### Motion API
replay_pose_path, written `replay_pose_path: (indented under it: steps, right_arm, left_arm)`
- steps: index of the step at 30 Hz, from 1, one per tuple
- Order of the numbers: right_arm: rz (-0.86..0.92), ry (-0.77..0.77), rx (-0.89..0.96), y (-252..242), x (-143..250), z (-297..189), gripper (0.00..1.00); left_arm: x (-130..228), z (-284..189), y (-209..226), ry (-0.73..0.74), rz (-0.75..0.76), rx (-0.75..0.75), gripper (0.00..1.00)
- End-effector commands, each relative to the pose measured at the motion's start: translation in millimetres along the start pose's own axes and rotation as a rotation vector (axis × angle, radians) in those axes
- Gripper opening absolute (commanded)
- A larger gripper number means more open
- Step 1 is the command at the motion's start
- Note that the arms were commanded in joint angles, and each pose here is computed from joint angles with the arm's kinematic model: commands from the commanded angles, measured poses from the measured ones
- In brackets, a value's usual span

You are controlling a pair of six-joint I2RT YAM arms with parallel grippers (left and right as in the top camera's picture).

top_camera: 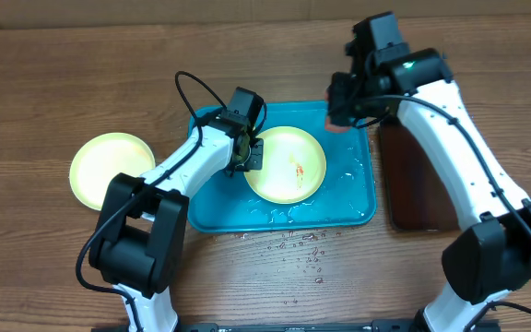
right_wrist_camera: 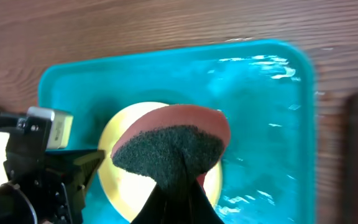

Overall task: Clean dirty plates on tray and stack at the side
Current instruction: 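Bring the sponge down onto the yellow plate with the right gripper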

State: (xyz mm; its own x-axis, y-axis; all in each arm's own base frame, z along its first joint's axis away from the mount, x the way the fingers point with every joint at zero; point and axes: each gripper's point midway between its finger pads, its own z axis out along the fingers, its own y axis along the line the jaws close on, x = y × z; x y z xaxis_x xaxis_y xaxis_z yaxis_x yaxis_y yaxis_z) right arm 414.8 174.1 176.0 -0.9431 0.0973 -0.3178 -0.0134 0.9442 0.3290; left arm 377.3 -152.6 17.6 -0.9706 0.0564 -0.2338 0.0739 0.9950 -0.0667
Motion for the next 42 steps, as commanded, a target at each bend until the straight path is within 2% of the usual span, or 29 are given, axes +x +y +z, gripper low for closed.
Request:
replay_pose_path:
  steps: [1,6,13,20,30,36,42]
  right_arm:
    - [0.014,0.081,-0.036,10,18,26,0.04]
    - [-0.005,0.175,-0.035,19,39,59,0.04]
    - [-0.03,0.25,-0.018,25,59,100,0.04]
    - [-0.017,0.32,0.034,9,74,134,0.04]
    - [-0.019,0.373,0.14,-19,90,162,0.04]
    - [-0.047,0.425,0.003,11,102,166,0.04]
    - [-0.131,0.471,-0.174,72,132,181,0.04]
  left_arm:
    - [19,9,4,0.078,-0.03,0.055,0.04]
    - [15,8,8,0.087,-0.099,0.106,0.04]
    - [16,8,7,0.093,-0.103,0.122,0.04]
    - [14,7,7,0.088,-0.103,0.123,0.04]
    - [-9,-14,1,0.038,-0.069,0.139,0.04]
    - [-29,-34,-7,-0.007,-0.062,0.168,0.04]
    - [-41,-43,-11,-0.035,-0.061,0.191,0.04]
